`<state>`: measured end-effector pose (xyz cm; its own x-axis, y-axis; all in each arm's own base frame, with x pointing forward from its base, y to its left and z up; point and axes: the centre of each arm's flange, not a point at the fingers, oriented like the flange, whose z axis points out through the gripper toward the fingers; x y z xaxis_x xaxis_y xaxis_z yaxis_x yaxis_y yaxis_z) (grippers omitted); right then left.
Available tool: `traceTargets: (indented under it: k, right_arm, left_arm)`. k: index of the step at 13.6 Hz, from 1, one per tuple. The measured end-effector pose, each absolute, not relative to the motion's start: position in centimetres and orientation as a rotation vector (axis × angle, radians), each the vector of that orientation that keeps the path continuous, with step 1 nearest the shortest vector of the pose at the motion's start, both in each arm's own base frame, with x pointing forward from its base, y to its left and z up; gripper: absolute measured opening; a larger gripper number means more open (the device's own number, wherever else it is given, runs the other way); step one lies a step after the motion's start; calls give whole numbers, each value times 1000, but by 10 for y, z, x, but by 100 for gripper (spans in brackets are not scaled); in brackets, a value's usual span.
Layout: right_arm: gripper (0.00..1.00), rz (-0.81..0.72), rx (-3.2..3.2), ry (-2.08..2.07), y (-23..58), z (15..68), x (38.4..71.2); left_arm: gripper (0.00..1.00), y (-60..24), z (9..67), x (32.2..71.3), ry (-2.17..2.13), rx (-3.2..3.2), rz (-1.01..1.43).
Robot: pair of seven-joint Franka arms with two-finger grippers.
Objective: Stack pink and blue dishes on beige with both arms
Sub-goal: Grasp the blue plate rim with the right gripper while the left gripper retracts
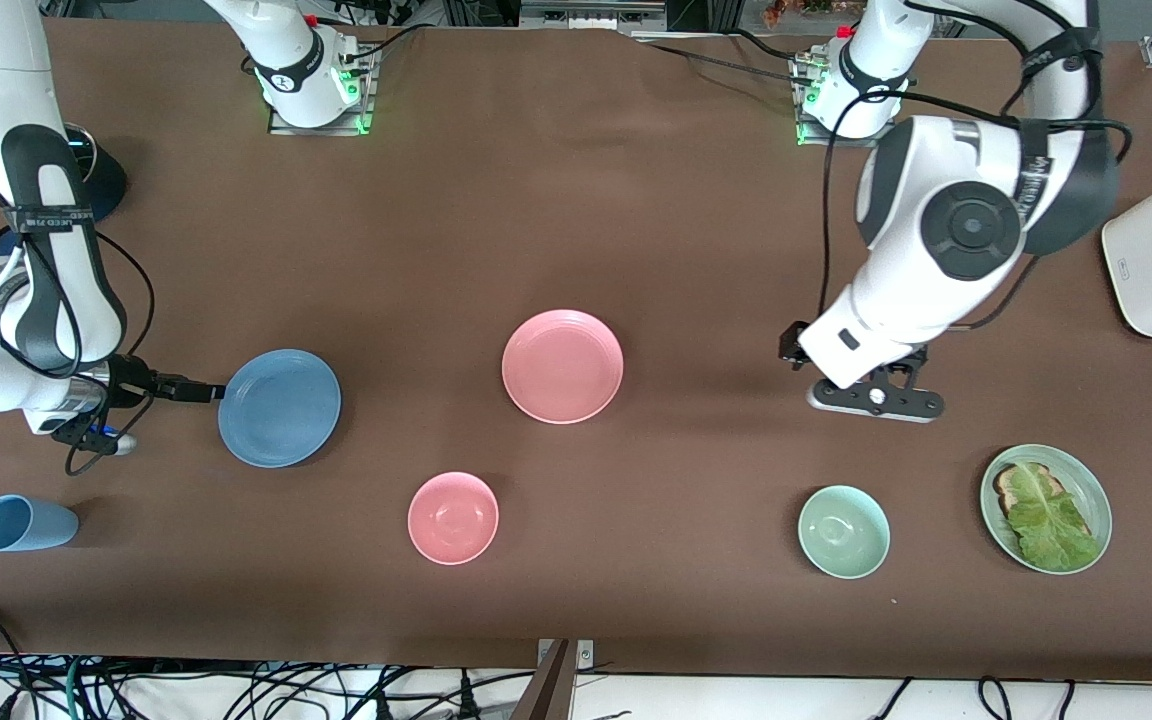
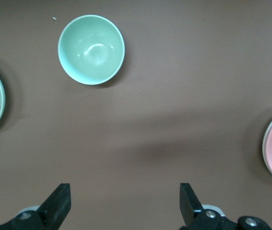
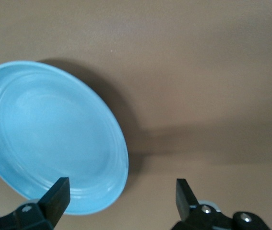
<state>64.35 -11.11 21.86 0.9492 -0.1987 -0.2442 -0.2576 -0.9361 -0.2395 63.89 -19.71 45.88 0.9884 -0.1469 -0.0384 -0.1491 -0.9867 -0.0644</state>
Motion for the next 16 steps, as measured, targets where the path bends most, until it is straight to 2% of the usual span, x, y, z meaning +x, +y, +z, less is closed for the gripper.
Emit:
traceTargets:
  k: [2,5,9,10,11,12,13,14,16]
  right_arm:
    - [88,280,-2825,365,-110,204,647]
    - [83,251,-2834,382,-109,183,649]
    - [39,235,-2840,380,-107,179,651]
    - [33,234,-2841,379,-106,179,652]
    - [33,233,-2841,376,-106,179,652]
    - [25,231,-2841,369,-106,180,652]
    - [13,231,-2841,360,-105,180,652]
    - [13,230,-2842,350,-105,180,652]
    - [5,222,-2839,314,-104,185,654]
  left_arm:
    - [100,-172,465,645,267,-3071,45]
    - [100,-129,474,652,332,-3098,46]
    - [100,-67,488,655,383,-3152,56]
    - [100,-52,493,655,390,-3163,52]
    - [100,-36,498,654,403,-3175,49]
    - [100,-22,502,654,418,-3184,45]
    - [100,-10,505,653,423,-3192,43]
    - [100,-1,506,652,422,-3199,45]
    - [100,8,508,651,442,-3179,53]
